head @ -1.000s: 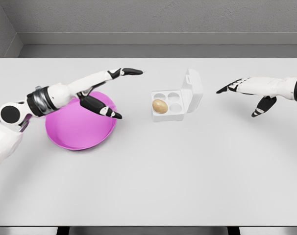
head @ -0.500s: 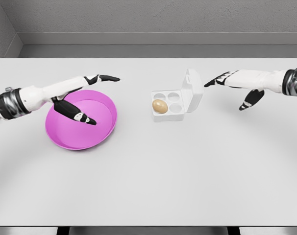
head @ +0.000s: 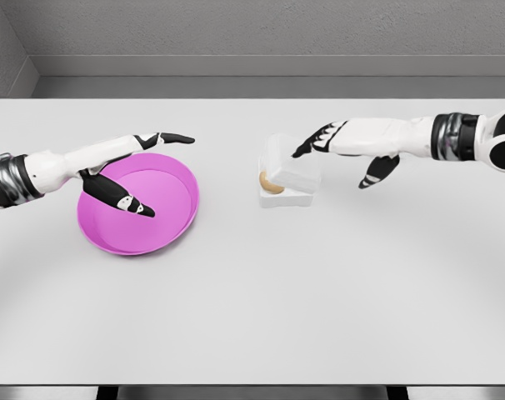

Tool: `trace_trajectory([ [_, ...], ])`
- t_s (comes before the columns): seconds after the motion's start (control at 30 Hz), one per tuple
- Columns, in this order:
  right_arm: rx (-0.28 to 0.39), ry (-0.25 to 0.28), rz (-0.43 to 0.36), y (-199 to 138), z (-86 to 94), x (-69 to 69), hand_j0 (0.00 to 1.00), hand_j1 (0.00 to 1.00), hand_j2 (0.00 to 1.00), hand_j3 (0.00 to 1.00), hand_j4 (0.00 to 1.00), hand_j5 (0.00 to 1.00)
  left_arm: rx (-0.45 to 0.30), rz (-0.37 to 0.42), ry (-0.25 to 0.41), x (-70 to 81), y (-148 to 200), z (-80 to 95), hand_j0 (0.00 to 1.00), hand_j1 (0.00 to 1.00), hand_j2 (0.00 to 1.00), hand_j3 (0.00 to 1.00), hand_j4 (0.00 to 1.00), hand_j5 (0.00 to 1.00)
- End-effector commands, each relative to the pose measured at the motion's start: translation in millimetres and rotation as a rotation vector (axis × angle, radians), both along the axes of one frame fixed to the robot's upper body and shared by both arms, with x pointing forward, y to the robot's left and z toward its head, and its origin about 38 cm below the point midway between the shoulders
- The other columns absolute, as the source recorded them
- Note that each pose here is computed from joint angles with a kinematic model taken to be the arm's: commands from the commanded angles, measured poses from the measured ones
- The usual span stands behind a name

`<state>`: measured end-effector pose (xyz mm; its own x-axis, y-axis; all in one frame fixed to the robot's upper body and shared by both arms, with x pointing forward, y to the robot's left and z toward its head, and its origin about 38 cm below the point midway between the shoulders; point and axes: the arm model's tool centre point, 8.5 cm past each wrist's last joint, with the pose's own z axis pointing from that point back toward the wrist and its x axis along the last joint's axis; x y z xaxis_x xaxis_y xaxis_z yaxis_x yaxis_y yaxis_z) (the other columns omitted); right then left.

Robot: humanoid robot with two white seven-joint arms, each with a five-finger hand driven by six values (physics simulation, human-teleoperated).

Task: Pack egg into the box and close the box lid

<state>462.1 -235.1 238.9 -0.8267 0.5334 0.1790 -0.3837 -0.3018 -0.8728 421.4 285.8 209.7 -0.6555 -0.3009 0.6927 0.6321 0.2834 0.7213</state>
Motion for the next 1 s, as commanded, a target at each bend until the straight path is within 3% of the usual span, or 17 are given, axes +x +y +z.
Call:
trace_trajectory([
  [0.0, -0.002, 0.017, 0.020, 10.0, -6.7, -2.0, 1.00, 1.00, 1.00, 1.00, 1.00, 1.00, -0.006, 0.003, 0.004, 0.1, 0.6, 0.5, 1.00, 1.00, 1.00, 1.00, 1.00, 1.00],
  [0.07, 0.012, -0.029, 0.001, 1.4, 14.2, 3.7, 1.00, 1.00, 1.00, 1.00, 1.00, 1.00, -0.005, 0.005, 0.006, 0.4, 1.4, 0.0, 1.00, 1.00, 1.00, 1.00, 1.00, 1.00],
  [0.2, 0.024, -0.107, -0.111, -51.4, 49.4, 6.4, 1.00, 1.00, 1.00, 1.00, 1.00, 1.00, -0.003, 0.007, 0.019, -1.8, 2.0, -6.0, 1.00, 1.00, 1.00, 1.00, 1.00, 1.00],
  [0.37, 0.017, -0.072, -0.154, -65.5, 35.3, 8.6, 1.00, 1.00, 1.00, 1.00, 1.00, 1.00, -0.006, 0.007, 0.017, -1.4, 1.9, -5.2, 1.00, 1.00, 1.00, 1.00, 1.00, 1.00],
  [0.43, 0.012, -0.038, -0.196, -78.1, 22.0, 12.0, 1.00, 1.00, 1.00, 1.00, 1.00, 1.00, -0.004, 0.007, 0.018, -1.6, 2.2, -5.5, 1.00, 1.00, 1.00, 1.00, 1.00, 1.00],
  [0.57, 0.009, -0.016, -0.198, -78.8, 11.4, 9.0, 1.00, 1.00, 1.00, 1.00, 1.00, 1.00, -0.002, 0.008, 0.020, -2.0, 2.8, -6.0, 1.00, 1.00, 1.00, 1.00, 1.00, 1.00],
  [0.73, 0.007, -0.002, -0.199, -80.2, 4.9, 6.7, 1.00, 1.00, 1.00, 1.00, 1.00, 1.00, 0.011, 0.009, 0.018, -2.2, 3.1, -7.9, 1.00, 1.00, 1.00, 1.00, 1.00, 1.00],
  [0.97, 0.018, -0.010, -0.227, -89.4, 8.9, 8.8, 1.00, 1.00, 1.00, 1.00, 1.00, 1.00, 0.012, 0.016, 0.013, -2.5, 6.8, -5.2, 1.00, 1.00, 1.00, 1.00, 1.00, 1.00],
])
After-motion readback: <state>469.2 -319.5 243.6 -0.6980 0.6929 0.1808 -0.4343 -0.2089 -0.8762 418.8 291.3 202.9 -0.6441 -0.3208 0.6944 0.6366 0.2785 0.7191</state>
